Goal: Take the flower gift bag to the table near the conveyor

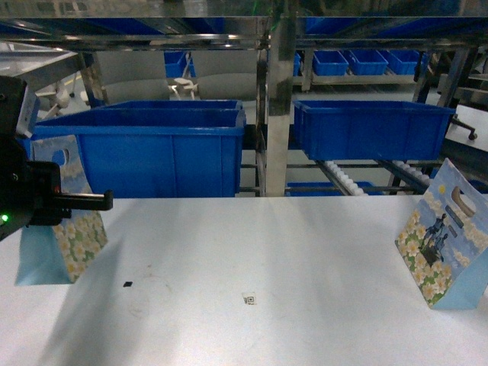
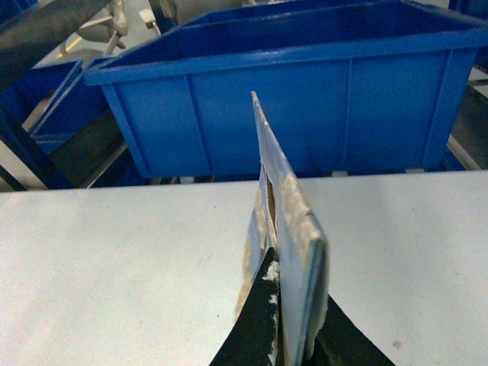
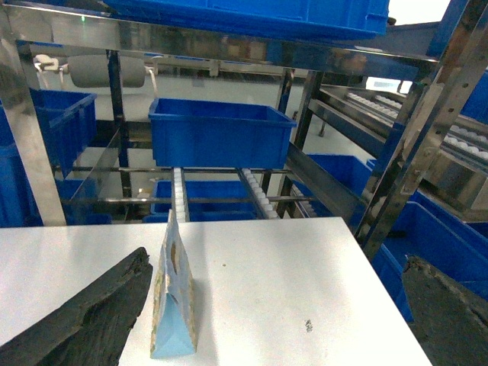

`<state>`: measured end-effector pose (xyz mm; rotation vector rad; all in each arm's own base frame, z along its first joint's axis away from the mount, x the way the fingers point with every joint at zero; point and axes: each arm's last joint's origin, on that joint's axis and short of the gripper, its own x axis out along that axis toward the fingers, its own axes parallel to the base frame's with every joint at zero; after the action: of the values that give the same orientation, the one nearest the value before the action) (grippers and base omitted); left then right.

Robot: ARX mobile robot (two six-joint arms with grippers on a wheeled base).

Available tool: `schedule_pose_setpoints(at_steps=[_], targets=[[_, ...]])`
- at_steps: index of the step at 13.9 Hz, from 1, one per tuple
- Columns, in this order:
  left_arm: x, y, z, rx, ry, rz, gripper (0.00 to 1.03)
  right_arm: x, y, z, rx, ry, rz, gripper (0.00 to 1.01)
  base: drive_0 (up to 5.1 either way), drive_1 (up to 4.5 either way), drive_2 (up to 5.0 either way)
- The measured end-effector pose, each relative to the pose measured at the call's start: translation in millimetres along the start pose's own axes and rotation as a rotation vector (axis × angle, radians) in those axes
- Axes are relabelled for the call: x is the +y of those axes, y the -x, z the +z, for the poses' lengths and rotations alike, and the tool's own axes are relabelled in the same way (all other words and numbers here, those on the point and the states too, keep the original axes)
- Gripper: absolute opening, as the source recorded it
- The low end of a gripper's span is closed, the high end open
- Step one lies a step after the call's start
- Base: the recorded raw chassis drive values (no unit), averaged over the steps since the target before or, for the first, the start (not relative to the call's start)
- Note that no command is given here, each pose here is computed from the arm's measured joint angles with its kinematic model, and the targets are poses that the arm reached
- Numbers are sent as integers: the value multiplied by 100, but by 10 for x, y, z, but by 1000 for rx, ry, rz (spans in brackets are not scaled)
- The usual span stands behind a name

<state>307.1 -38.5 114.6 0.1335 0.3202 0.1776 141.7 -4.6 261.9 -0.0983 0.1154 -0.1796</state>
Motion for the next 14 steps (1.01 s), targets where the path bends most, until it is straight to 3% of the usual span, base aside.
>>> schedule_pose_setpoints(at_steps=[4,5,8,11,14], targets=[[-205,67,-48,51,-7,-56,2,0,0,0,0,0,0,98,0,0,0],[-219,70,-40,43,5,-77,2,0,0,0,0,0,0,98,0,0,0],[-188,8,-10,39,20,-76,2,0,0,0,0,0,0,98,0,0,0],[-193,-27,-92,56,24,-79,2,0,0,0,0,0,0,98,0,0,0],[-248,38,-244,122,-5,-61,2,0,0,0,0,0,0,98,0,0,0]])
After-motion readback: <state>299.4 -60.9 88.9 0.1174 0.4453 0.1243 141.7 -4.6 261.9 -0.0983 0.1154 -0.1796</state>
